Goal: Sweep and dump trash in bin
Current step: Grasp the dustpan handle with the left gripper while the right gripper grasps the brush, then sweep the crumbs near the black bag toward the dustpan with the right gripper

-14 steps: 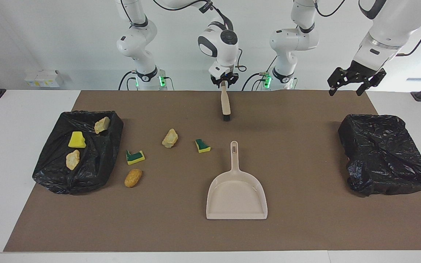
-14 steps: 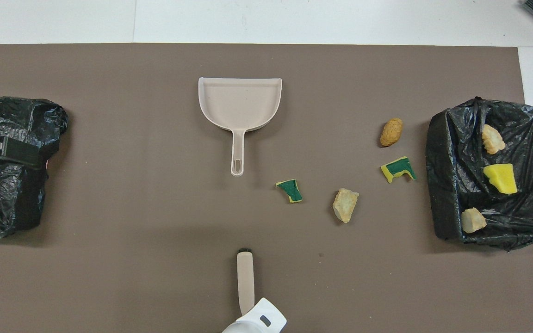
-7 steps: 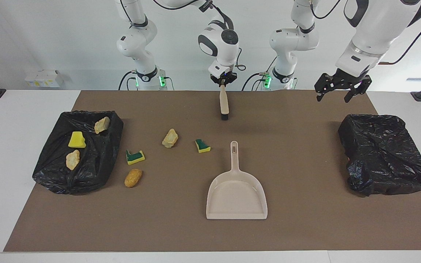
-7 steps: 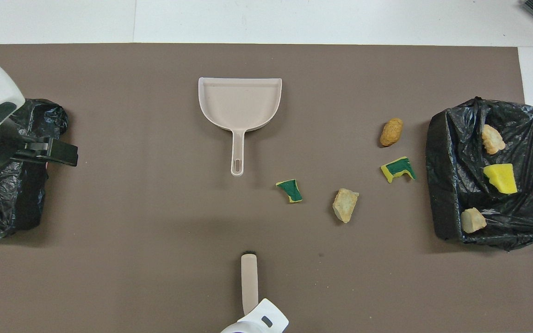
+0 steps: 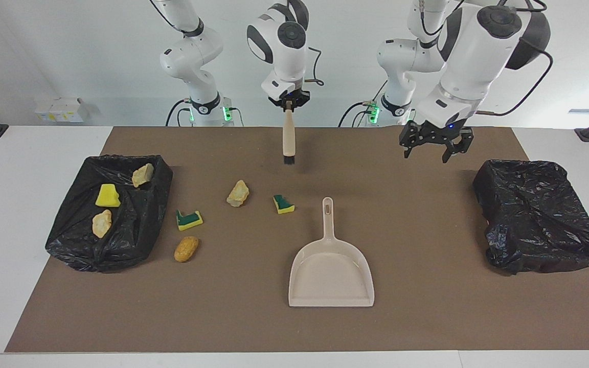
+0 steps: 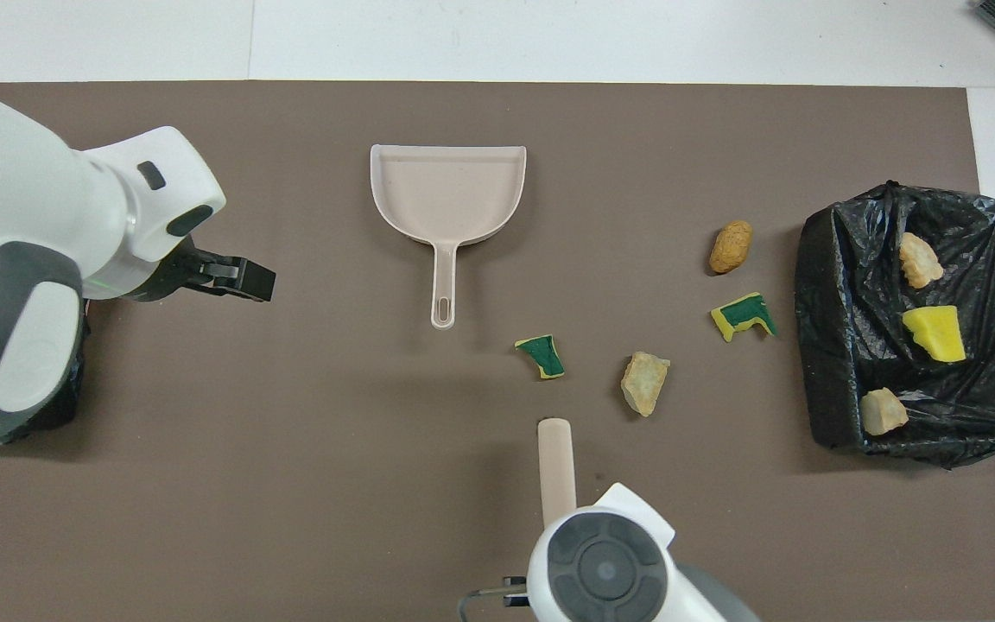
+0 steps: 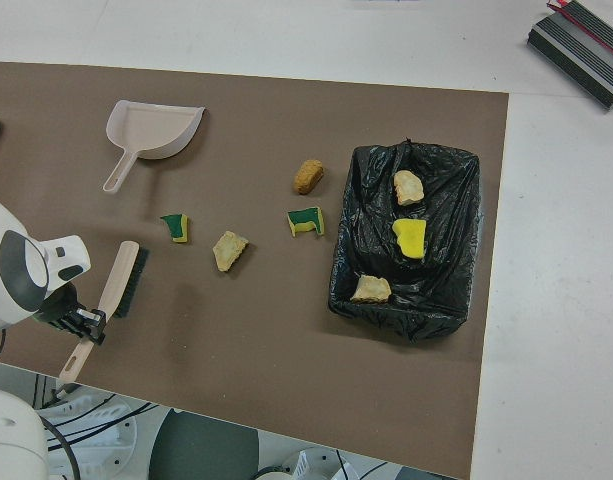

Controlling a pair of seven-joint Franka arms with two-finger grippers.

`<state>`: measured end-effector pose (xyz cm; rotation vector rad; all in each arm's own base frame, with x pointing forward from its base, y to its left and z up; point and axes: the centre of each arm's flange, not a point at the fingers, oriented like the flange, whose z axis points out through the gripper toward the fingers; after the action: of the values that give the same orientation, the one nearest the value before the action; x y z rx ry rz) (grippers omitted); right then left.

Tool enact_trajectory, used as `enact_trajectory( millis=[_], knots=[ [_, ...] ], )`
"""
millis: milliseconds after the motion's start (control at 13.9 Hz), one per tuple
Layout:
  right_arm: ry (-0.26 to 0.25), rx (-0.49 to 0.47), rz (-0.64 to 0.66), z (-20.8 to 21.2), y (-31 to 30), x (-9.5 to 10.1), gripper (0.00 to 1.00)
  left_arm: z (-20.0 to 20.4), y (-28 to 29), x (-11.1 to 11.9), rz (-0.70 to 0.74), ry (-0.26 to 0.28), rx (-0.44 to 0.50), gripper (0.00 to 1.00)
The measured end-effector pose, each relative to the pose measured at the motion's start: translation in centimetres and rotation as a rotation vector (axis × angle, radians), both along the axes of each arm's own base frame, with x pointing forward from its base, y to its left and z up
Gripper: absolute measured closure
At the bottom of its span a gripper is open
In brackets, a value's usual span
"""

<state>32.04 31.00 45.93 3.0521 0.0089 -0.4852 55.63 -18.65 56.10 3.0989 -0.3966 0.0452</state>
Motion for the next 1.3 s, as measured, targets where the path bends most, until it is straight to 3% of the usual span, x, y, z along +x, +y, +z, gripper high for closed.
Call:
enact_trajectory(
  millis=[288,720,1008,1296],
  knots=[
    [-0.056,-0.052,0.025,1.9,-6.8,5.8,0.75,-4.4,-4.4,1.3,0.034,-0.019,-0.019,0.00],
    [-0.097,-0.226,0.153,-0.6,-19.8,13.4,0.75,-10.8,-12.2,1.4,0.086,-0.041,-0.054,0.00],
    [-0.159,-0.328,0.206,-3.9,-24.2,17.3,0.75,-13.6,-15.8,0.7,0.114,-0.043,-0.070,0.00],
    [-0.195,-0.370,0.259,-7.6,-27.5,20.1,0.75,-15.9,-17.8,0.5,0.117,-0.048,-0.081,0.00]
  ],
)
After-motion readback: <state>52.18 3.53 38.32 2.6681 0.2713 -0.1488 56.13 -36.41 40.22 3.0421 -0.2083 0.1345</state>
